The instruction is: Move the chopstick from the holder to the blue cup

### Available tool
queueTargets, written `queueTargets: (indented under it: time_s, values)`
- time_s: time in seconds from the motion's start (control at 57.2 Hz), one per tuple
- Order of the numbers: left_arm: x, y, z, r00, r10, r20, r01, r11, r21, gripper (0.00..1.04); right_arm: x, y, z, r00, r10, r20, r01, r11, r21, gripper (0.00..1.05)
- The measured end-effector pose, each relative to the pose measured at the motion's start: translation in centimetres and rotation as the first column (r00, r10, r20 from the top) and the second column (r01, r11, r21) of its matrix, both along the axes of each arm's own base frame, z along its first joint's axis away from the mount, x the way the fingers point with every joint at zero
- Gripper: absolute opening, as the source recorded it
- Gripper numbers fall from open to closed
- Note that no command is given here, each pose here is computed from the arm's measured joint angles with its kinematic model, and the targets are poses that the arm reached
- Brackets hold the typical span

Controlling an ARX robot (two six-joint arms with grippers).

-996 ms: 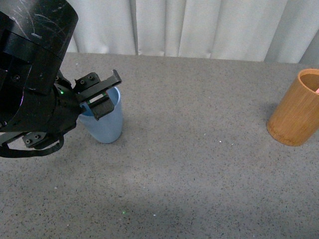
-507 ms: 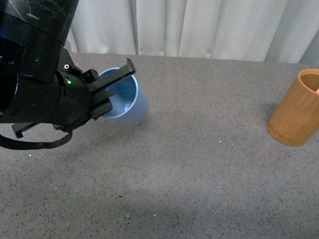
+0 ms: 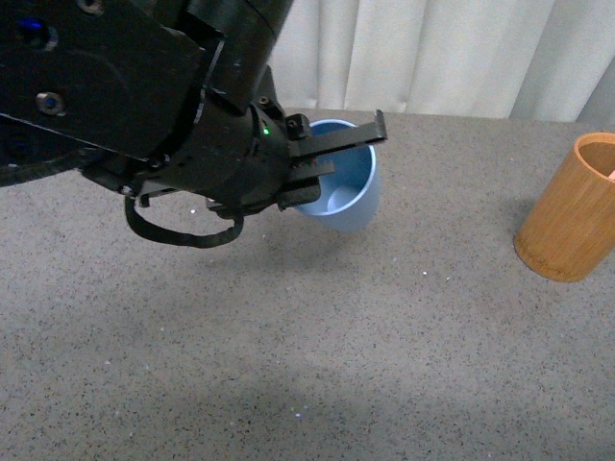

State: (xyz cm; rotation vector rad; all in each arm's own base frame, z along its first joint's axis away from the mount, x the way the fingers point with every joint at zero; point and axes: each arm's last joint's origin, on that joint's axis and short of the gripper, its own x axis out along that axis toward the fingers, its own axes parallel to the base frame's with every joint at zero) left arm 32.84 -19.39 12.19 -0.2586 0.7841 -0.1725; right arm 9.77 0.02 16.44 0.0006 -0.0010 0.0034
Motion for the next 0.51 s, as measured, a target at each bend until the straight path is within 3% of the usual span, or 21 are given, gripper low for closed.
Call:
queueTargets:
  time_s: [0.507]
  values:
    - [0.6, -1.5, -1.9, 0.996, -0.088, -0.032, 0.092, 0.985, 0.146, 0.04, 0.0, 0.0, 0.0, 1.0, 0.0, 0.0, 0.0, 1.0, 0.0, 0.95]
